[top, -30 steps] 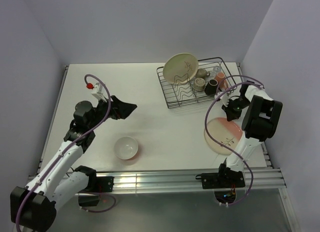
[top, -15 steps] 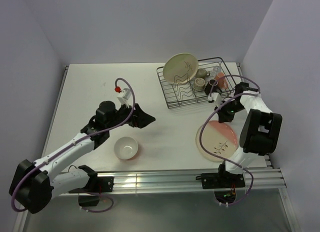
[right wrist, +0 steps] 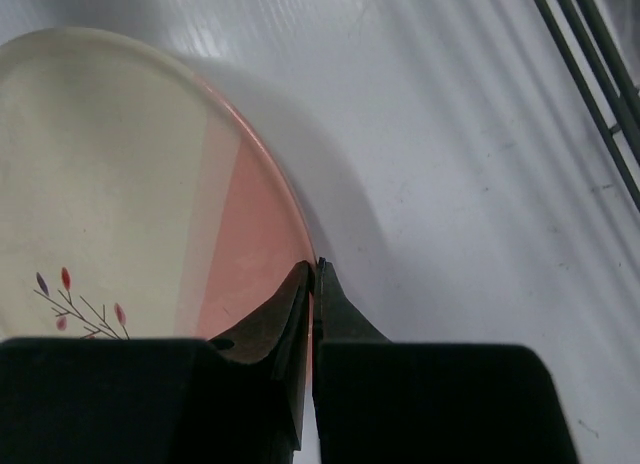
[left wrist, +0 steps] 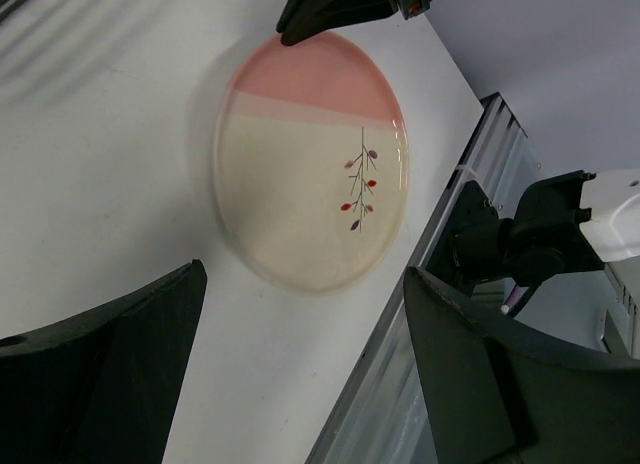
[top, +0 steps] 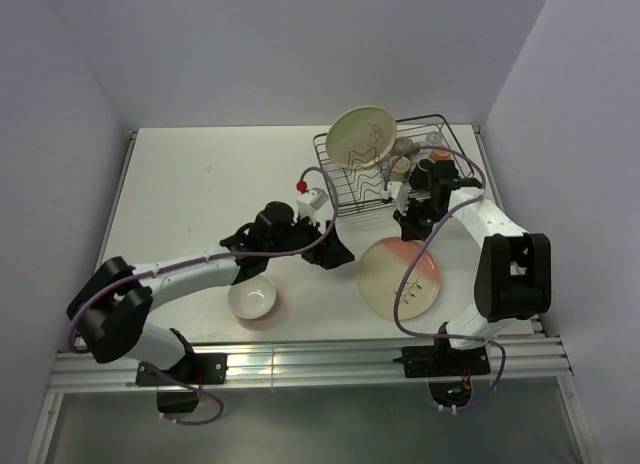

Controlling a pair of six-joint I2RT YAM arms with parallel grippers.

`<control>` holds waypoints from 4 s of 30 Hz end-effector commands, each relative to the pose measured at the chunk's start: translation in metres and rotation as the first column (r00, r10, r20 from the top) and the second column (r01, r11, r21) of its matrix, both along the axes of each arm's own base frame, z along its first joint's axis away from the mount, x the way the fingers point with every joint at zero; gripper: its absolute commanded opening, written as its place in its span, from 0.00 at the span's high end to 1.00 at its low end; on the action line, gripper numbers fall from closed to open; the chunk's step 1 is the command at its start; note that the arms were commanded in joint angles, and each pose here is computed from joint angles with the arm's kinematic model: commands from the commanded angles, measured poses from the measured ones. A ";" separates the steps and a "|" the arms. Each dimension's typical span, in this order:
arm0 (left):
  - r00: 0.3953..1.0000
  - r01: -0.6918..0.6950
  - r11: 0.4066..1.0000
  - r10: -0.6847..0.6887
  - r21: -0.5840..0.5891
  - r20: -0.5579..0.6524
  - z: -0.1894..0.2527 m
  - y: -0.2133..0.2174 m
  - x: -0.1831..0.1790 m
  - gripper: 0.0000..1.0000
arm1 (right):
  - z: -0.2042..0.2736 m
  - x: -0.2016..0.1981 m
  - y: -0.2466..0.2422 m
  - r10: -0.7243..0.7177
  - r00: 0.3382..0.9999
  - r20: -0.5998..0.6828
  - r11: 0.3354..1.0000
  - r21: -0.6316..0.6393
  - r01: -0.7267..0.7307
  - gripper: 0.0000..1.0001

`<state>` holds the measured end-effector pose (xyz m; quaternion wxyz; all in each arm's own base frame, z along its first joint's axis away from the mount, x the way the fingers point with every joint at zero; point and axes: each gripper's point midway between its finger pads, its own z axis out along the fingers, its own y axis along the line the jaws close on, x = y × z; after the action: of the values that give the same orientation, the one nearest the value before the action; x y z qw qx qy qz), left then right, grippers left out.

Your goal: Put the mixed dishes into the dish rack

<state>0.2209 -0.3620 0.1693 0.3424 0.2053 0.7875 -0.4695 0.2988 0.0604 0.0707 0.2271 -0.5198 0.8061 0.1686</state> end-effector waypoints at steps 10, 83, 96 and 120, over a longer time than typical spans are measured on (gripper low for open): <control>0.998 0.052 0.999 -0.052 0.005 0.030 -0.022 -0.045 0.016 0.15 | 0.040 0.009 0.055 0.015 0.989 0.147 0.992 0.118 -0.033 1.00; 0.925 0.331 0.935 -0.348 -0.129 -0.154 -0.078 -0.023 0.022 0.39 | 0.064 0.009 0.105 0.031 0.977 0.211 0.977 0.199 -0.074 1.00; 0.901 0.348 0.923 -0.377 -0.162 -0.213 -0.076 -0.028 0.019 0.62 | 0.068 0.014 0.113 0.024 0.976 0.214 0.971 0.226 -0.073 1.00; 0.953 0.262 0.956 -0.278 -0.132 -0.120 -0.040 -0.005 0.010 1.00 | 0.111 0.005 0.116 0.029 0.973 0.230 0.953 0.288 -0.096 0.45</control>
<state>0.2255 -0.3611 0.0852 0.1661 0.2263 0.7877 -0.5485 0.3008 0.1701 0.1368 0.3395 -0.5090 0.7572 0.2289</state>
